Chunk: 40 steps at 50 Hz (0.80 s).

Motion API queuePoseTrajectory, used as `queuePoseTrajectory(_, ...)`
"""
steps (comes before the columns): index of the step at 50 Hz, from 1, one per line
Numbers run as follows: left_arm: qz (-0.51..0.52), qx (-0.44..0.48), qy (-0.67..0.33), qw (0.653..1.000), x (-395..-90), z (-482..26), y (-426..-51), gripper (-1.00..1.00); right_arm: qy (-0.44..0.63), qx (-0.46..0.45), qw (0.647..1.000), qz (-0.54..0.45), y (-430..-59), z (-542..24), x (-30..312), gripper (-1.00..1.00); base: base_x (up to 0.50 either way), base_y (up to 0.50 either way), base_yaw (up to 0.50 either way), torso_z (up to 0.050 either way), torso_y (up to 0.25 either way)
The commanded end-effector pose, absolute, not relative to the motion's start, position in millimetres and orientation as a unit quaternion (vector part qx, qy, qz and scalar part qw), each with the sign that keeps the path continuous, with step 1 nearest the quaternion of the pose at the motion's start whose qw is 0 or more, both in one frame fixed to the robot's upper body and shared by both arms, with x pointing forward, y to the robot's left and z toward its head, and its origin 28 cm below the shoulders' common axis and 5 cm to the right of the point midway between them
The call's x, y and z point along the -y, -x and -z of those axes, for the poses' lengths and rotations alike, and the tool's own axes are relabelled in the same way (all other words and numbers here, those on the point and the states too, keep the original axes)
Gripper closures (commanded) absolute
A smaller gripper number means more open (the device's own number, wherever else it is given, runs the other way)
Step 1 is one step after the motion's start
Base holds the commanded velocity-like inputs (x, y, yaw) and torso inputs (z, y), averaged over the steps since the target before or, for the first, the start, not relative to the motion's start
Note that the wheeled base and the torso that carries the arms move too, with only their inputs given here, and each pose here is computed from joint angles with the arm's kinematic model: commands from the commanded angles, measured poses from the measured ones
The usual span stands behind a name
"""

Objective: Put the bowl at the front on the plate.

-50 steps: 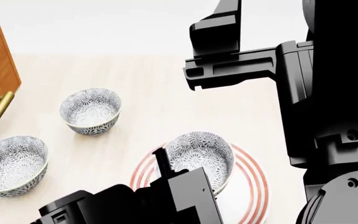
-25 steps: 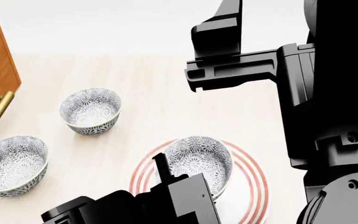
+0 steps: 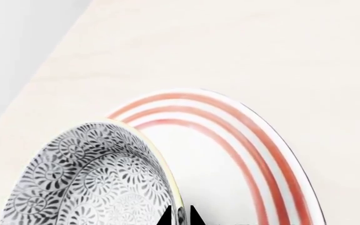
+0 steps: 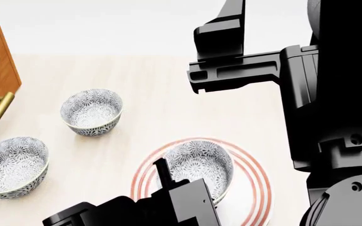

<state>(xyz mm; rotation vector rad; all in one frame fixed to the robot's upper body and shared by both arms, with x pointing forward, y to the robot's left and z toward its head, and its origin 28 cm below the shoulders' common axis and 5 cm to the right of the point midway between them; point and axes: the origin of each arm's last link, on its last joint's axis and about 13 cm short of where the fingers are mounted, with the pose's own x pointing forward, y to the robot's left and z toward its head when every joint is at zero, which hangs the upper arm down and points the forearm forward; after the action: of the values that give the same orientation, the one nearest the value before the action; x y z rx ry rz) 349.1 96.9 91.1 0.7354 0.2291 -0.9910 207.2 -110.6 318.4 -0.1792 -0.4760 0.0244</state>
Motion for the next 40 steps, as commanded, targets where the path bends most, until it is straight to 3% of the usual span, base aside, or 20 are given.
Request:
queuePoseTrajectory(1,0.461,-0.104,-0.343,0.812,-96,-91,-349,1.0,0.089,0.235,0.968,-0.013,-207,-319,110,-1.0,0.0,0.0,0.0,0.0,0.0)
queuePoseTrajectory(5,0.46,-0.106,-0.334,0.816,-95,-94,-349,1.0,0.088,0.236,0.968,-0.013,-207,-319,110,-1.0,0.0,0.0,0.0,0.0,0.0)
queuePoseTrajectory(6,0.463,-0.101,-0.329,0.817,-95,-95,-348,-1.0,0.089,0.236,0.968,-0.012,-207,-319,110,-1.0,0.0,0.0,0.0,0.0,0.0)
queuePoseTrajectory(24,0.445,-0.092,-0.334,0.826,-97,-97,-350,-1.0,0.09,0.236,0.967,-0.015,-206,-319,111,-1.0,0.0,0.0,0.0,0.0,0.0)
queuePoseTrajectory(40,0.484,-0.091,-0.268,0.828,-96,-114,-341,-1.0,0.091,0.24,0.966,-0.013,-206,-321,112,-1.0,0.0,0.0,0.0,0.0,0.0)
